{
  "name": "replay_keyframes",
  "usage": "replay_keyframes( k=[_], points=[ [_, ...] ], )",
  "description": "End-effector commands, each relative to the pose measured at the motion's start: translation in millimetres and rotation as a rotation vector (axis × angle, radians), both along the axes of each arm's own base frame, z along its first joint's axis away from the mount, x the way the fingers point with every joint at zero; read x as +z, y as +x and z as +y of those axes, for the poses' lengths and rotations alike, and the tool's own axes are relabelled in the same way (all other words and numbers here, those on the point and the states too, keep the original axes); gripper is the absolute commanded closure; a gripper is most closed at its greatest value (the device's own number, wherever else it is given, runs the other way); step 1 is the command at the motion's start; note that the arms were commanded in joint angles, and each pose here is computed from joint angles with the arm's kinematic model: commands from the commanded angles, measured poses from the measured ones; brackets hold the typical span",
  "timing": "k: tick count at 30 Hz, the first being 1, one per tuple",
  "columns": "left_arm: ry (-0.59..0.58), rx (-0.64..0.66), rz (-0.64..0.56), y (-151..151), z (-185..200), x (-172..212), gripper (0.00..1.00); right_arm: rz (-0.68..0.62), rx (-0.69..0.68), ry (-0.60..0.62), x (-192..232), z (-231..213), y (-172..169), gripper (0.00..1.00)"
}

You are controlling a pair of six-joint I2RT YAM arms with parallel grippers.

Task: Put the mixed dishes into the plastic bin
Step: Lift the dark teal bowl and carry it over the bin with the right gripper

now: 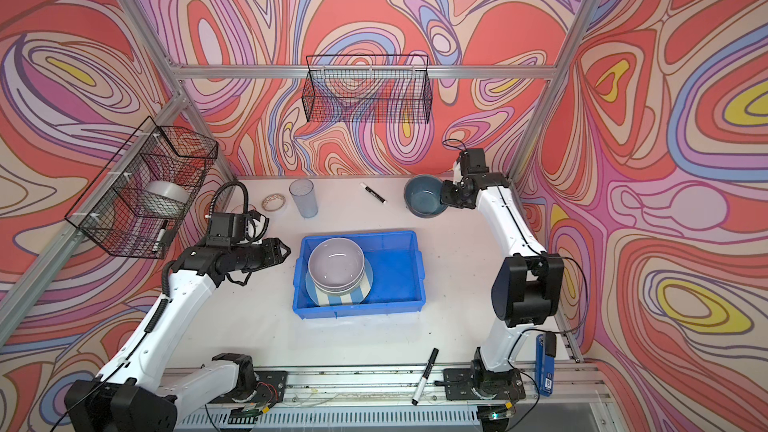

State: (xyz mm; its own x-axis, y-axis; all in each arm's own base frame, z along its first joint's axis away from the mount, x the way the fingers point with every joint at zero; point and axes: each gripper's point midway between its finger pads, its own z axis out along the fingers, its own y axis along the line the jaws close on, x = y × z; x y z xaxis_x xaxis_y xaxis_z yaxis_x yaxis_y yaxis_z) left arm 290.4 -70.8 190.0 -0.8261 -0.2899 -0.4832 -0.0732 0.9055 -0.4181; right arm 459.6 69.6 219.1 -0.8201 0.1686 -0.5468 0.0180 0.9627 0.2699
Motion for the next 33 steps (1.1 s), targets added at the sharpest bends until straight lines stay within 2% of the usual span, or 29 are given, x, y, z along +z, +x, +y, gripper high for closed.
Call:
replay_keyframes(
  k=[1,10,16,20,33],
  points=[
    [0.019,0.004,-0.025,-1.9,5.0,6.6,0.38,-0.135,0.124,0.042,61.0,42.1,-11.1,1.00],
    [0.039,0.021,-0.059,-4.1,9.9,10.9,0.31,-0.168,0.377,0.026,83.4,131.6,-57.0,1.00],
    [0.045,0.026,-0.051,-4.3,11.2,9.0,0.30,-0.176,0.500,0.032,81.3,177.3,-80.0,1.00],
    [0.049,0.034,-0.054,-5.0,12.5,9.4,0.24,-0.161,0.579,0.022,73.8,206.9,-96.5,1.00],
    [0.075,0.058,-0.070,-7.8,19.1,10.9,0.17,-0.104,0.723,-0.020,40.9,262.0,-127.0,1.00]
  ],
)
